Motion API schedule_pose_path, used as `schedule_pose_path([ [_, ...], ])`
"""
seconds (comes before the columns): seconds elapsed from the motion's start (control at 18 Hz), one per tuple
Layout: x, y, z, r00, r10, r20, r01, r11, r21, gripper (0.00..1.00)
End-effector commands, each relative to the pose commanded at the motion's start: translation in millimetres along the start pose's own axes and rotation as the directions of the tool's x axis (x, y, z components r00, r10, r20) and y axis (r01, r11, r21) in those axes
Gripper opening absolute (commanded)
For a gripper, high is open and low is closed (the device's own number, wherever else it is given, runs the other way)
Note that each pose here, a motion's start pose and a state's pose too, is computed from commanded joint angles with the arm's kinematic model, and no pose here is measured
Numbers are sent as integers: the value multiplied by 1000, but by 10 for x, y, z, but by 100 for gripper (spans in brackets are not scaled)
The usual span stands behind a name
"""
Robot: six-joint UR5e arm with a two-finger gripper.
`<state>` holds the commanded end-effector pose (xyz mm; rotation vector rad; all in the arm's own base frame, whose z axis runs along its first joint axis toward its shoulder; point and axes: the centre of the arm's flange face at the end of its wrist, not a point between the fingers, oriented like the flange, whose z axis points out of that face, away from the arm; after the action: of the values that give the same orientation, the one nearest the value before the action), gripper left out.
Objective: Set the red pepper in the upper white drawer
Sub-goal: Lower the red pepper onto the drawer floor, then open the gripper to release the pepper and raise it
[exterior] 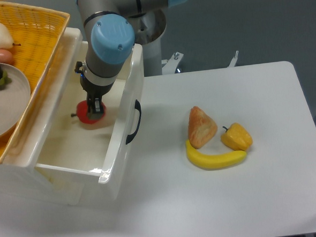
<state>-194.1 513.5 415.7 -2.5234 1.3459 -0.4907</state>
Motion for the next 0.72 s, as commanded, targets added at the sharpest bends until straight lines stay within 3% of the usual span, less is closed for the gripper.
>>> schedule_pose_path([
  [0.28,6,-20,-46,1000,5,14,-5,1000,0,88],
  [0.33,1,5,-70,1000,3,22,-3,1000,2,100],
  [0.72,51,132,-354,996,-40,82,39,999,16,100],
])
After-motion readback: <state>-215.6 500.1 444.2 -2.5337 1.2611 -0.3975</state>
